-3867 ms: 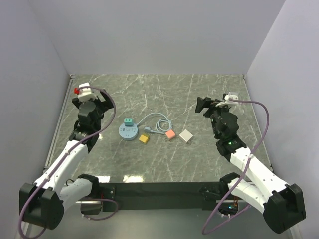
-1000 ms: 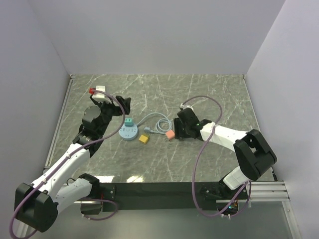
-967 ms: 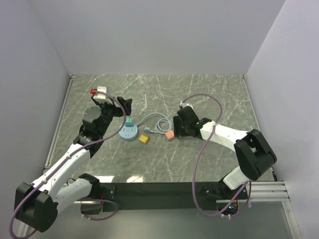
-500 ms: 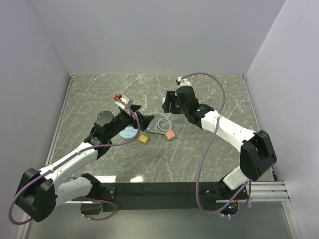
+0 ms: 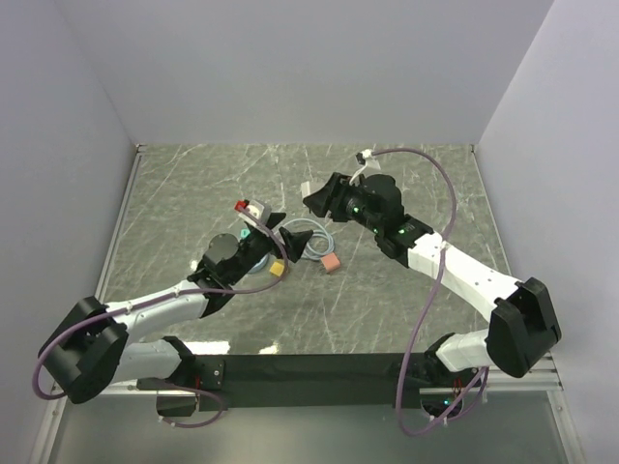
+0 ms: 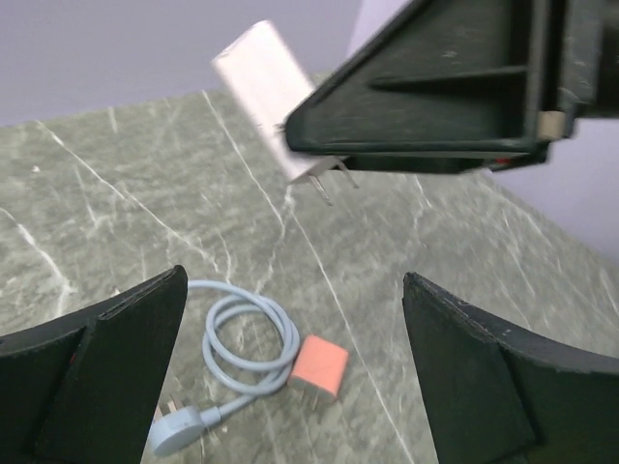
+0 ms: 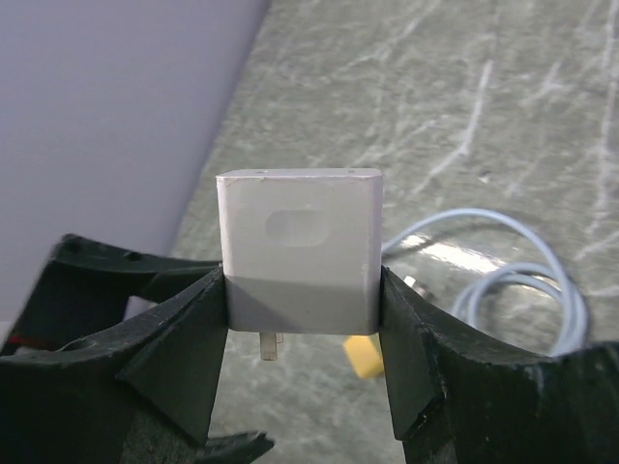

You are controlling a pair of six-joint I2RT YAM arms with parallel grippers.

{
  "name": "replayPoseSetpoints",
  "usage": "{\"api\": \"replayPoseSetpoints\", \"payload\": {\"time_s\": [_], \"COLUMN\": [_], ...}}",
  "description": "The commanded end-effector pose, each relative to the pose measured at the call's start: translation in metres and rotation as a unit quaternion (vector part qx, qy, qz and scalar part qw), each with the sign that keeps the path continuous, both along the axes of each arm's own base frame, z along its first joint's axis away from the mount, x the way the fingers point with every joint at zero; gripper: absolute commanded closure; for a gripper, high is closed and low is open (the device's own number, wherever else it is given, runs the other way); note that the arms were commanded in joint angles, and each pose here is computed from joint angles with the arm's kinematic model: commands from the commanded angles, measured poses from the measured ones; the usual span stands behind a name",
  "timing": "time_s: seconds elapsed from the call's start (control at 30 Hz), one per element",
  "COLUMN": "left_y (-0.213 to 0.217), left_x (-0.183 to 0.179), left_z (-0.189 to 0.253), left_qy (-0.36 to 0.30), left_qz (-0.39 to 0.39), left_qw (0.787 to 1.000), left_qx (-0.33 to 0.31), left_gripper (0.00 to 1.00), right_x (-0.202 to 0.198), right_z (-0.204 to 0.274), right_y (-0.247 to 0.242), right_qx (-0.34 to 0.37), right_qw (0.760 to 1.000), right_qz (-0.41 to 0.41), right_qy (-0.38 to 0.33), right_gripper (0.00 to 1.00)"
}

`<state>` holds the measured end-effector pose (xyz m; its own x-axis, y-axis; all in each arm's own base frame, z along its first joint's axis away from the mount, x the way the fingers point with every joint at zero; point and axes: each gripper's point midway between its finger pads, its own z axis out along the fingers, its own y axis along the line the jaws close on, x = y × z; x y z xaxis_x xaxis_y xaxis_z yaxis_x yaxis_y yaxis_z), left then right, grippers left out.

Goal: Insert the plug

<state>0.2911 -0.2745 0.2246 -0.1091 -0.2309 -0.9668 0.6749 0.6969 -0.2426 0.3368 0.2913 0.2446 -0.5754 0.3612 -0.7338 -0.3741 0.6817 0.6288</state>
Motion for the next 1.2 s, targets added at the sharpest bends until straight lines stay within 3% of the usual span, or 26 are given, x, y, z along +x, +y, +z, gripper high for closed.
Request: {"api": "replayPoseSetpoints", "payload": {"time_s": [0.0,0.3,0.6,0.77,0.93,1.1,1.17], "left_y": [0.010,0.007,0.021,0.025,0.024,0.024,0.025], "left_x": [0.008,0.005,0.014,0.024,0.026,0.022,0.021], "left_z": [0.045,0.068,0.069,0.067,0.068,0.072,0.073], "left_qy": [-0.046,-0.057,-0.063,-0.052,-0.047,-0.062,-0.064], "left_qz": [0.043,0.032,0.100,0.129,0.133,0.123,0.124], "left_qw": [0.993,0.981,0.969,0.966,0.964,0.964,0.964], "left_qx": [-0.097,-0.185,-0.216,-0.219,-0.225,-0.226,-0.226], "left_gripper": [0.01,0.01,0.05,0.22,0.48,0.67,0.83], "right_x": [-0.011,-0.024,-0.040,-0.042,-0.044,-0.047,-0.047], "right_z": [0.055,0.054,0.056,0.052,0.052,0.048,0.047], "right_y": [0.014,0.035,0.057,0.066,0.066,0.064,0.064], "right_qx": [0.078,0.102,0.132,0.138,0.136,0.134,0.132], "right_qw": [0.995,0.992,0.987,0.985,0.985,0.986,0.986], "right_qz": [0.026,0.054,0.082,0.094,0.093,0.095,0.094], "right_qy": [-0.056,-0.053,-0.046,-0.038,-0.042,-0.041,-0.043], "right_gripper": [0.73,0.75,0.77,0.77,0.77,0.75,0.74]}}
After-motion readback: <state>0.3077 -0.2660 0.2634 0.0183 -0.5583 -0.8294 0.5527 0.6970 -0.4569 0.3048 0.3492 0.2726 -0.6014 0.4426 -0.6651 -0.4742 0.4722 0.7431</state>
